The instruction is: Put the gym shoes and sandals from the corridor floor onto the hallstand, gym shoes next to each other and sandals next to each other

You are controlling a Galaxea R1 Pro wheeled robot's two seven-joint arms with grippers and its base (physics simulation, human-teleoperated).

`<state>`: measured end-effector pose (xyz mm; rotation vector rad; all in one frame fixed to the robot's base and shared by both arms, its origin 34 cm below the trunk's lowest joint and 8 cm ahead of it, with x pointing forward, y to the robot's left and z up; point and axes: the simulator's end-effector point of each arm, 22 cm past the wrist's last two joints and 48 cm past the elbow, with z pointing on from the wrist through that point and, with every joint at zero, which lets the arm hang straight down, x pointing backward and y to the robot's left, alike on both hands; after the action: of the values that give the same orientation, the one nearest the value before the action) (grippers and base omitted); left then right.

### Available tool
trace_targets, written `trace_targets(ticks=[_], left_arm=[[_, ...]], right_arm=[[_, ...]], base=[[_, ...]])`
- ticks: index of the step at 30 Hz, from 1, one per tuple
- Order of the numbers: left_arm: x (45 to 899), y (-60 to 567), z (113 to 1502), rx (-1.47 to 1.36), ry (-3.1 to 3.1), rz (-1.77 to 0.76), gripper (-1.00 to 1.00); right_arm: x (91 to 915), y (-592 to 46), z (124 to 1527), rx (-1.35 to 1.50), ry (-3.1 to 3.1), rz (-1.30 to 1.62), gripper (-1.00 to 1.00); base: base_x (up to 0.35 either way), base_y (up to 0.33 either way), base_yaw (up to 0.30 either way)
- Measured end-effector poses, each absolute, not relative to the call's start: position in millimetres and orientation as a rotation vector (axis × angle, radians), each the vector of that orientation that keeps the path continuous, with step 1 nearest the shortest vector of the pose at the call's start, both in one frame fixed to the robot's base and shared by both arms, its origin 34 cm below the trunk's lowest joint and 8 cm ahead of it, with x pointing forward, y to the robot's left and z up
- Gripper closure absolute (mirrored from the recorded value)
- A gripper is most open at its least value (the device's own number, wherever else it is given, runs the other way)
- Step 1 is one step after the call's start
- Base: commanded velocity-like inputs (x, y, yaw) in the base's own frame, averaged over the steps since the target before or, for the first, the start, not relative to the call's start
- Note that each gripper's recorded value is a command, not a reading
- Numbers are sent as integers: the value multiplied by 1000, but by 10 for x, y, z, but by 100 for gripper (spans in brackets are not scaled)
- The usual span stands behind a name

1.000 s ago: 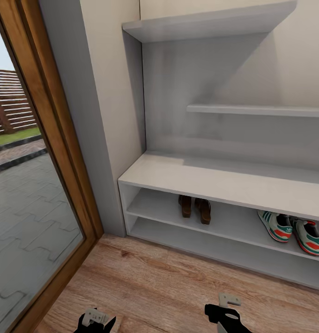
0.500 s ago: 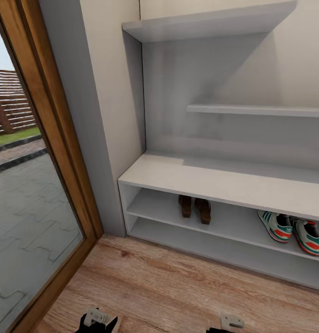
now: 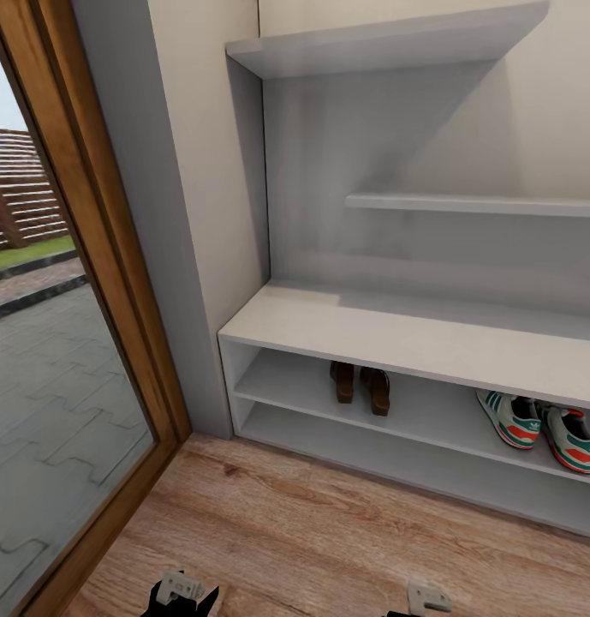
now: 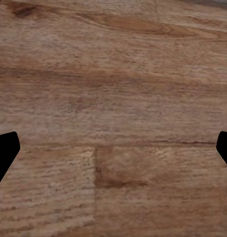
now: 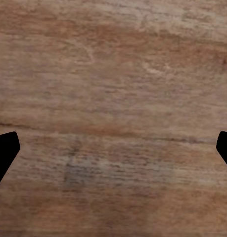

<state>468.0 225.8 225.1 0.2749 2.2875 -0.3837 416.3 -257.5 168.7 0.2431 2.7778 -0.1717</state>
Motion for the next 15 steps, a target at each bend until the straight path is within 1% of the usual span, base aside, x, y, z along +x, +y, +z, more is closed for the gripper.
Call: trace_targets(ticks=[15], left_arm=[[4679,2256,2250,275,2288,-384,-100]], right_arm=[[4157,-2576,1684,243,2779,-172,-100]], base=[[0,0,0]])
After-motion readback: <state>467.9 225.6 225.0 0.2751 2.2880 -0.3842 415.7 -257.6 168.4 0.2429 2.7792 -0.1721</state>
